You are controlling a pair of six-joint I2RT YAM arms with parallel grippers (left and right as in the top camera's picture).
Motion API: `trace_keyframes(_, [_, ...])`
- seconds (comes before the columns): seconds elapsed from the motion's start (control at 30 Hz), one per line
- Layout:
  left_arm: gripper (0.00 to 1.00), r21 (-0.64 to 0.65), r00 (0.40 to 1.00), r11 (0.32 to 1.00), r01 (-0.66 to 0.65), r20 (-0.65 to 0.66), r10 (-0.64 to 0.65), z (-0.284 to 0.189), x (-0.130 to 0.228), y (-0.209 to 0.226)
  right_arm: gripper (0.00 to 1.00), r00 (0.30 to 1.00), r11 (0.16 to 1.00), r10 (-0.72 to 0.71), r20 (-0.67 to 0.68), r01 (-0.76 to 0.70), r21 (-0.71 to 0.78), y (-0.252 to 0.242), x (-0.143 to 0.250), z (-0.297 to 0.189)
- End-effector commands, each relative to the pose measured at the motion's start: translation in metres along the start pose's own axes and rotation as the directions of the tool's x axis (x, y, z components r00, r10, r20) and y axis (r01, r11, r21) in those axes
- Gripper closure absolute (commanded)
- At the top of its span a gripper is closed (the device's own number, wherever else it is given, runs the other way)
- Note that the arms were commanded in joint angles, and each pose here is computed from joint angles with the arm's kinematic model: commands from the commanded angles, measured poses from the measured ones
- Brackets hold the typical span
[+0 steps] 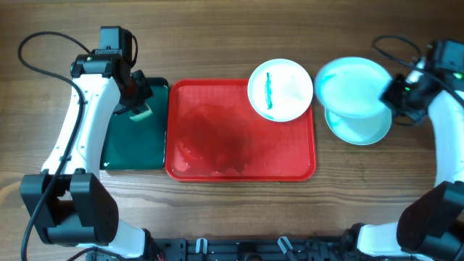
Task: Clean dirty plates on tray and stack at the side
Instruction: 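Carry the second plate right and stack it on the first, then grip the last plate with right gripper and pull it toward center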
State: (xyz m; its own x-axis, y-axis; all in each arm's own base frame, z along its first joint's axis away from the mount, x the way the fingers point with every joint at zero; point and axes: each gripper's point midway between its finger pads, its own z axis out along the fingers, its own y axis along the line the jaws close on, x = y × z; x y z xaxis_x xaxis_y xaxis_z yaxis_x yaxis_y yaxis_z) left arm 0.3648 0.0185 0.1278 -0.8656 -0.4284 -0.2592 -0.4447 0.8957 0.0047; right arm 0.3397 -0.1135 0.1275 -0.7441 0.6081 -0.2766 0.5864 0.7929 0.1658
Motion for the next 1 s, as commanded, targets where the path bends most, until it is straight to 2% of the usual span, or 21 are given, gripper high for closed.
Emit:
trace_keyframes(0.0, [0.96, 0.014, 1.0, 1.0, 0.019, 0.01, -0.019, -0.002, -0.002, -0.001, 0.96, 0.993, 0.982, 0.113, 0.021, -0.115, 0.151, -0.054, 0.006, 0.004])
trace_keyframes(0.17, [0.96, 0.015, 1.0, 1.0, 0.019, 0.012, -0.019, -0.002, -0.002, -0.001, 0.94, 0.989, 0.978, 0.149, 0.023, -0.15, 0.144, -0.064, 0.02, 0.034])
trace_keyframes(0.2, [0.96, 0.015, 1.0, 1.0, 0.019, 0.012, -0.019, -0.002, -0.002, -0.001, 0.76, 0.989, 0.982, 0.15, 0.01, -0.15, 0.113, -0.06, 0.025, 0.04])
trace_keyframes(0.27, [0.96, 0.015, 1.0, 1.0, 0.019, 0.013, -0.019, -0.002, -0.002, -0.001, 0.62, 0.994, 0.994, 0.108, -0.012, -0.108, 0.007, -0.042, 0.028, 0.046])
trace_keyframes(0.37, [0.96, 0.015, 1.0, 1.0, 0.019, 0.013, -0.019, -0.002, -0.002, -0.001, 0.53, 1.0, 0.995, 0.019, -0.014, -0.02, -0.095, -0.016, 0.027, 0.046])
trace_keyframes(0.53, [0.96, 0.015, 1.0, 1.0, 0.019, 0.013, -0.019, -0.002, -0.002, -0.001, 0.43, 0.961, 0.938, -0.262, 0.088, 0.275, -0.208, 0.069, 0.022, 0.03])
trace_keyframes(0.67, [0.96, 0.019, 1.0, 1.0, 0.02, 0.02, -0.02, -0.002, -0.004, -0.002, 0.42, 0.875, 0.842, -0.424, 0.233, 0.476, -0.253, 0.14, 0.026, 0.029])
trace_keyframes(0.73, [0.96, 0.02, 1.0, 1.0, 0.02, 0.023, -0.021, -0.002, -0.005, -0.002, 0.42, 0.832, 0.797, -0.498, 0.245, 0.55, -0.248, 0.16, 0.034, 0.047])
trace_keyframes(0.87, [0.96, 0.022, 0.999, 1.0, 0.021, 0.026, -0.021, -0.002, -0.006, -0.003, 0.48, 0.79, 0.749, -0.567, 0.236, 0.613, -0.252, 0.175, 0.044, 0.083])
trace_keyframes(0.97, [0.96, 0.024, 0.999, 1.0, 0.021, 0.029, -0.021, -0.002, -0.006, -0.003, 0.49, 0.767, 0.716, -0.592, 0.249, 0.642, -0.276, 0.182, 0.045, 0.1])
